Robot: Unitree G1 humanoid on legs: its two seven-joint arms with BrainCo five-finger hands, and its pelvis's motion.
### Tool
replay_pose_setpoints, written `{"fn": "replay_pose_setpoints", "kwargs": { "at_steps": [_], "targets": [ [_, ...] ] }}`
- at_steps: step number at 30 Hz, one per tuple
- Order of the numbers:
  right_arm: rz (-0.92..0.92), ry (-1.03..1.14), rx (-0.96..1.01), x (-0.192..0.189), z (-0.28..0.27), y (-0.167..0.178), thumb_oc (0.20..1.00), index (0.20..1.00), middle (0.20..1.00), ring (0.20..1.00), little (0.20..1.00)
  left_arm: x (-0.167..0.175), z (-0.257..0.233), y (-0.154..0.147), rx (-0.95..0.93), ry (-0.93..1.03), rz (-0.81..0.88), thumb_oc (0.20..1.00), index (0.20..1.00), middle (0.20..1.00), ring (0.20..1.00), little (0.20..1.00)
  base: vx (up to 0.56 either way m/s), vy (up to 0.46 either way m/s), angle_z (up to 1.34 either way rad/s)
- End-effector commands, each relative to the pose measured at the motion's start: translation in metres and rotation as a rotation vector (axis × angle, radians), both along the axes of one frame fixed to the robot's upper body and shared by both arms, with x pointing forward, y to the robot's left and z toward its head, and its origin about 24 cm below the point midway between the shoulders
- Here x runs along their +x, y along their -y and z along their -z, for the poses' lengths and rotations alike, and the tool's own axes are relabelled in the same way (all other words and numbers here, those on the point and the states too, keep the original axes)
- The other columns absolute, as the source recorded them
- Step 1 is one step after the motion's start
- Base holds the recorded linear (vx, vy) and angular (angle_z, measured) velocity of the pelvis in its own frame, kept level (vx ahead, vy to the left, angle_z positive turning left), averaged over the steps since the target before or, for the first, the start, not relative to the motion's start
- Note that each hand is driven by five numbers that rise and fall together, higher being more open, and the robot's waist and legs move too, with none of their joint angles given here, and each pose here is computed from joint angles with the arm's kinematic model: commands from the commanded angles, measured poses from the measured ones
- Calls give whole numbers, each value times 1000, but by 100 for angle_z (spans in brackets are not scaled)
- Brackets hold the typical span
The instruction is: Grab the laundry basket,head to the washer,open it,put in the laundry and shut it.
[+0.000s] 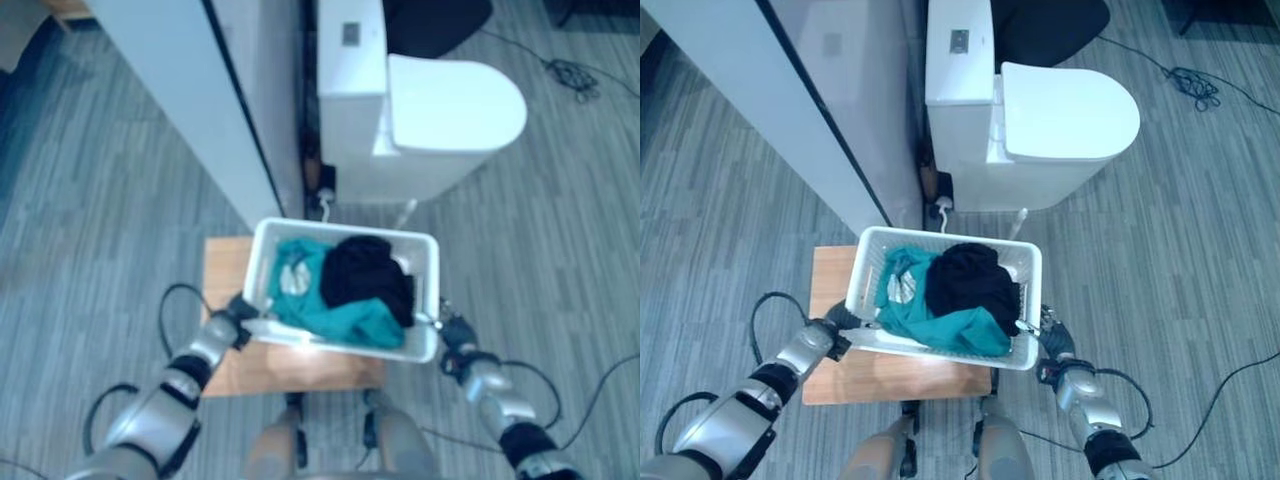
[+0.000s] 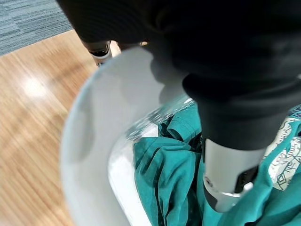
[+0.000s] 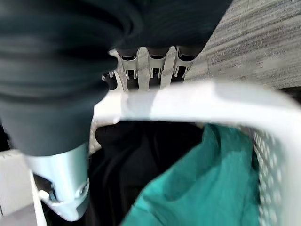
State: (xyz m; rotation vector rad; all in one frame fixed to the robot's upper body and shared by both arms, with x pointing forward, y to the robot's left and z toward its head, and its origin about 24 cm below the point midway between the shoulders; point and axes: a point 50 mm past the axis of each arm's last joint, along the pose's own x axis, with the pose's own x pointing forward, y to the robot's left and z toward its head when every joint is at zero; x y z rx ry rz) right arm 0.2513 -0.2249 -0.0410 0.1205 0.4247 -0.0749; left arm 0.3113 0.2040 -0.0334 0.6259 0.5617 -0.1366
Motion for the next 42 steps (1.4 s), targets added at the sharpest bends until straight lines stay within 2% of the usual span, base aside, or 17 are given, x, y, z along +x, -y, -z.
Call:
{"fn": "replay_pose_setpoints", "kwargs": {
  "at_steps": [1,9,19,21,22,24,25,32,42],
  "targets": [
    [-21,47,3,6,-6,-7,1000,1000,1000,1000,1000,16,-14,15,-17,49,55,1000,1000,1000,1000,1000,3,4,4],
    [-53,-58,-4,14,9,-18,1000,1000,1000,1000,1000,21,-22,23,-21,69,91,1000,1000,1000,1000,1000,-5,-3,5],
    [-191,-21,82,24,-2,-43,1000,1000,1000,1000,1000,33,-48,25,-13,170,157,1000,1000,1000,1000,1000,-2,-3,2],
    [-209,-13,82,25,-4,-45,689,689,689,689,689,34,-51,25,-11,180,159,1000,1000,1000,1000,1000,0,0,0],
    [-241,0,70,26,-7,-49,476,476,476,476,476,36,-55,24,-6,195,160,1000,1000,1000,1000,1000,0,0,0],
    [-274,7,55,28,-10,-53,247,247,247,247,247,37,-59,23,-2,208,164,1000,1000,1000,1000,1000,0,0,0],
    [-274,7,55,28,-10,-53,200,200,200,200,200,37,-59,23,-2,208,164,1000,1000,1000,1000,1000,0,0,0],
    [-360,34,-7,29,-16,-62,200,200,200,200,200,37,-64,19,9,232,157,1000,1000,1000,1000,1000,0,0,0],
    [-385,78,-70,20,-23,-59,200,200,200,200,200,34,-64,11,5,249,118,1000,1000,1000,1000,1000,0,0,0]
  ]
}}
